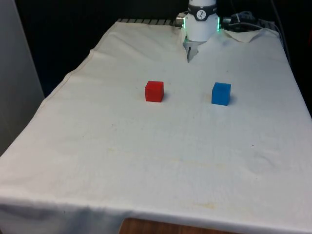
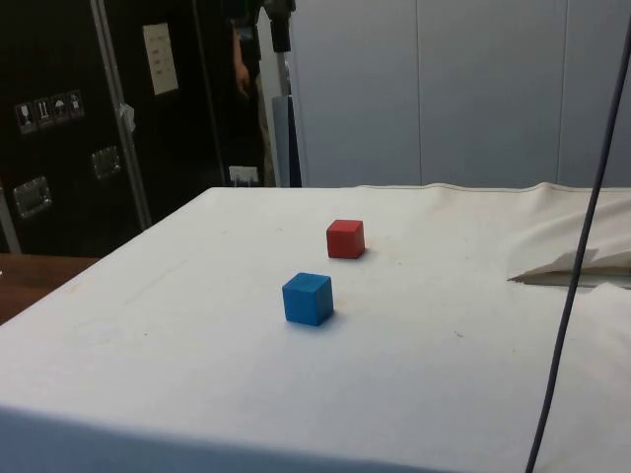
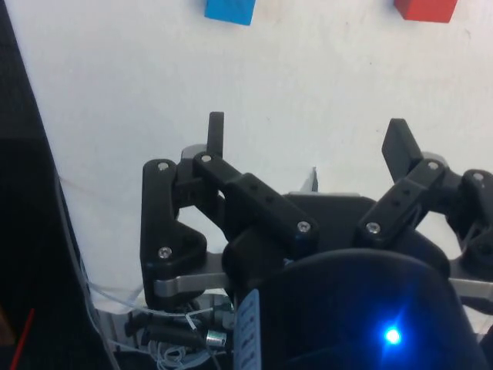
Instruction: Stack the two cubes.
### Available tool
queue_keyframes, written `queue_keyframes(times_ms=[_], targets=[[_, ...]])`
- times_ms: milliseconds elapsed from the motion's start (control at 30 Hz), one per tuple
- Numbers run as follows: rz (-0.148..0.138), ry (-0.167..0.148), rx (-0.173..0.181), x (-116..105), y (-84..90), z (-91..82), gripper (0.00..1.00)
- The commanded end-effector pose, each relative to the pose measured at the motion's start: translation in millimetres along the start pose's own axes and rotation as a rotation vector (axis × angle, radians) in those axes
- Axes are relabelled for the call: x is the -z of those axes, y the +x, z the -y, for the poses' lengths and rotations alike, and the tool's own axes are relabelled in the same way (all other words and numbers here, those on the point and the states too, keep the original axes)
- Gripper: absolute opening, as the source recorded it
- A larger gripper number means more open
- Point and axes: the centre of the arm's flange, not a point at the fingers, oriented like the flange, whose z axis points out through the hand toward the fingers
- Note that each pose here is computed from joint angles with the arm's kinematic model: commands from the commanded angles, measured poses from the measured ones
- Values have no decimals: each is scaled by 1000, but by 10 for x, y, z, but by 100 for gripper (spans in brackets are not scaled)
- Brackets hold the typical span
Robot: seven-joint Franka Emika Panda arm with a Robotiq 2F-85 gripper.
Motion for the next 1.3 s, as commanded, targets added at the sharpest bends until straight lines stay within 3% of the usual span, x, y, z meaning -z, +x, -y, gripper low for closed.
queue_keyframes(times_ms=[0, 367, 500, 633, 767, 900, 1133, 1167, 1267], targets=[[-7, -1, -1, 4, -1, 15, 100], [-8, -1, 37, -191, -30, 208, 100], [-28, -7, 54, -322, -49, 383, 100], [-25, -1, 66, -408, -76, 466, 100], [-35, -16, 69, -569, -121, 647, 100], [-25, -12, 66, -636, -142, 690, 100], [-13, -13, 10, -942, -161, 734, 100], [-6, -12, 21, -920, -164, 739, 100], [-8, -11, -18, -1070, -166, 736, 100]])
